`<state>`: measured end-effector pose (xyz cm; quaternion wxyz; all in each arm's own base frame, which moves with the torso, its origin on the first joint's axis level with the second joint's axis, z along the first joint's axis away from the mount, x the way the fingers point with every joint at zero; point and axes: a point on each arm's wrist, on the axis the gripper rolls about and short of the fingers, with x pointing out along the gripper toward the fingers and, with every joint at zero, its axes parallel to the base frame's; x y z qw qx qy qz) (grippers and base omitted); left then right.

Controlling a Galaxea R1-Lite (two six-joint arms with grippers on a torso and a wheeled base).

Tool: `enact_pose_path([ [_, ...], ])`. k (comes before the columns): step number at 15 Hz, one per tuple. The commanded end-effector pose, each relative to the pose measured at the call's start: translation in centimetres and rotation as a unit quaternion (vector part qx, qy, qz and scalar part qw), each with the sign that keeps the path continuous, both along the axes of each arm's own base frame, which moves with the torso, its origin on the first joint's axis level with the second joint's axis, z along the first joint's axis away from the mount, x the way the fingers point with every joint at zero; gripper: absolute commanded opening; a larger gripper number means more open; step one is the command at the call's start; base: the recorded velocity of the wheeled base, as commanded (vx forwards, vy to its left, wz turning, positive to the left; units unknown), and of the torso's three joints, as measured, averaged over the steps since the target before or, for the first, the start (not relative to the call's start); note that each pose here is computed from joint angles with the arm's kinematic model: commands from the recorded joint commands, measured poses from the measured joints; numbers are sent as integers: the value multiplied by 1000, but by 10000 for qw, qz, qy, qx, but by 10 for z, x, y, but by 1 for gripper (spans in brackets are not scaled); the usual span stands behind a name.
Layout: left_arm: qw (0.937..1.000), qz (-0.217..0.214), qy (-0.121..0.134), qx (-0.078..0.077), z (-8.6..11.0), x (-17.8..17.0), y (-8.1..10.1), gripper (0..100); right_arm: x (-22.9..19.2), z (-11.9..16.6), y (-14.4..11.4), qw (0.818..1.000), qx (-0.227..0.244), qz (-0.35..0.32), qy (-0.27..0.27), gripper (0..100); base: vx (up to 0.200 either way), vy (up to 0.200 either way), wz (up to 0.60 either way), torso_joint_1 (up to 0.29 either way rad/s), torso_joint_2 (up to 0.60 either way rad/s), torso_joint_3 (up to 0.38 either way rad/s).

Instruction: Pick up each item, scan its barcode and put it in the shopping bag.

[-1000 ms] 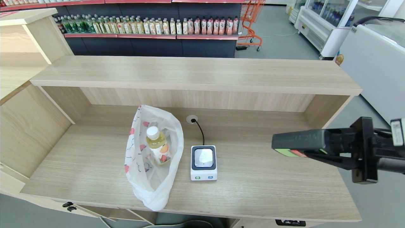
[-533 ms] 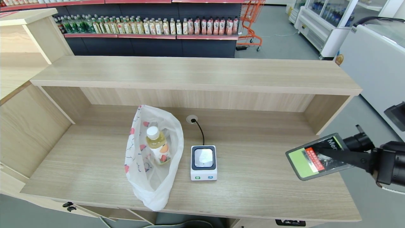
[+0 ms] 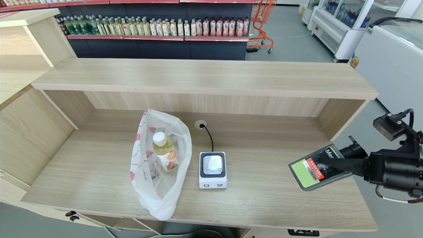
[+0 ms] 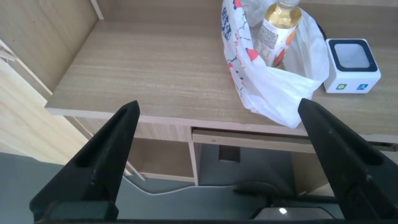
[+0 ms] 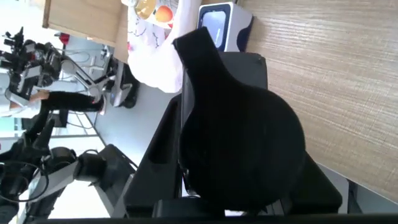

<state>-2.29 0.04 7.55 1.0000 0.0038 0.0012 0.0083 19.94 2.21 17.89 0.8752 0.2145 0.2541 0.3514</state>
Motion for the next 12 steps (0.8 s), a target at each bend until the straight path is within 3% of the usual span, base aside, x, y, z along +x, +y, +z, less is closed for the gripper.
enact_pose_path([
  [1,10000,1,-4,-8,0,0,0,100,2,0,0,10000,2,2,13,0,0,200,0,2,7,-2],
  [9,10000,1,-5,-31,0,0,0,100,22,1,0,9999,-53,-91,32,0,0,200,0,5,2,1],
  [12,10000,1,-4,-15,0,0,0,100,61,-2,8,9963,-450,-729,99,0,0,133,0,5,2,2],
])
